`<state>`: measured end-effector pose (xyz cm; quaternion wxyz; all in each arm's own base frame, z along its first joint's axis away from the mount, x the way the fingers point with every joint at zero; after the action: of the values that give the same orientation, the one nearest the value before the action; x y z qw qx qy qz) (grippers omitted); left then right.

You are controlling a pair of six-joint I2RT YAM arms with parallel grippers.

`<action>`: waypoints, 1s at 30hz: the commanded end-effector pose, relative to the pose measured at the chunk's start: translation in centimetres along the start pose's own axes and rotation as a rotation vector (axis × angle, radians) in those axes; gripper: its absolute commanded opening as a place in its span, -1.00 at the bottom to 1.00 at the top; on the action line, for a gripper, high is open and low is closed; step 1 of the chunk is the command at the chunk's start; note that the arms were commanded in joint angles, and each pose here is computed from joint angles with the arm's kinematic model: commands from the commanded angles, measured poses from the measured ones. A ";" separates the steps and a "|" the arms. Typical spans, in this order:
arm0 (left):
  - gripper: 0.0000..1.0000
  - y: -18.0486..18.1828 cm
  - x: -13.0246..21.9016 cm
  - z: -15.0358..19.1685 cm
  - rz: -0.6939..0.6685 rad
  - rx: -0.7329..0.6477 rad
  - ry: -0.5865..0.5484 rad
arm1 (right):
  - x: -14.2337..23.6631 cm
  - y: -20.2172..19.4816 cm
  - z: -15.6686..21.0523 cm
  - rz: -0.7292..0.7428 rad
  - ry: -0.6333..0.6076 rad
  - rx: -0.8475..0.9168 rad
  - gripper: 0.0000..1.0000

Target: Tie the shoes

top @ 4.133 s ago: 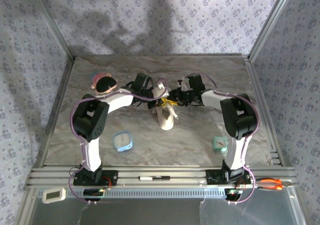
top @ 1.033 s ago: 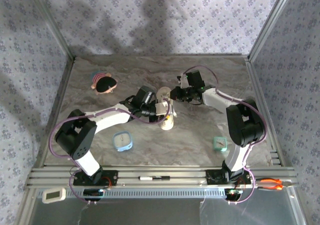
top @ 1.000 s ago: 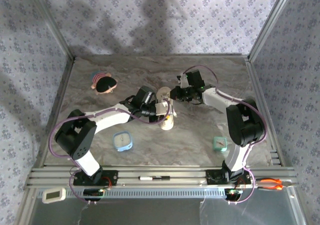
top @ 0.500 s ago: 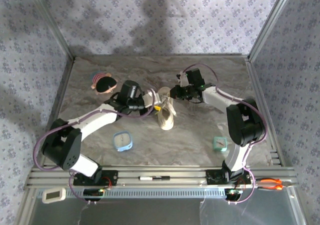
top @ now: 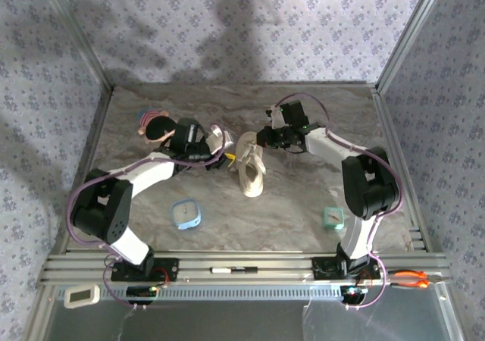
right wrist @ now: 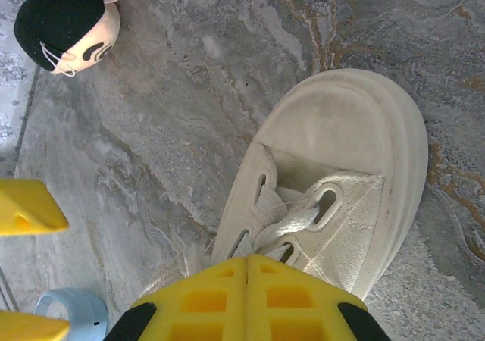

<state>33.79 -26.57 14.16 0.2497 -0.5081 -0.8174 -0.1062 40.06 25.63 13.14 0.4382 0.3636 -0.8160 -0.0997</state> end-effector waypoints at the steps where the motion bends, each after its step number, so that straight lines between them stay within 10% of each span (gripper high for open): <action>1: 0.04 -1.4 -0.9 -1.3 0.046 0.008 -0.032 | -0.3 0.1 -0.3 0.003 0.014 0.017 -1.00; 17: 0.05 -1.6 -3.4 -0.3 0.065 0.023 0.018 | -0.3 0.3 -0.4 0.004 0.018 0.021 -1.00; 24: -0.95 -2.3 -3.3 0.3 0.082 0.007 0.061 | -0.4 0.1 -0.6 0.005 0.018 0.020 -1.00; 30: -1.00 -3.7 -1.6 1.1 0.078 -0.023 0.091 | -0.7 -0.3 -1.2 0.012 0.012 0.018 -1.00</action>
<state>32.25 -29.25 11.50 0.2924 -0.5250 -0.7912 -0.1137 40.55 25.97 13.01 0.4442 0.3645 -0.8128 -0.0955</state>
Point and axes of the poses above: each hand's point on the last joint's axis, 136 mm out from that joint toward the fingers, its own x axis back along the fingers, its own y axis along the line the jaws close on, z = x × y, the point moved 1 cm from there along x, back along the fingers, and after that the axes turned 11 degrees about x, right-handed, at the moved point
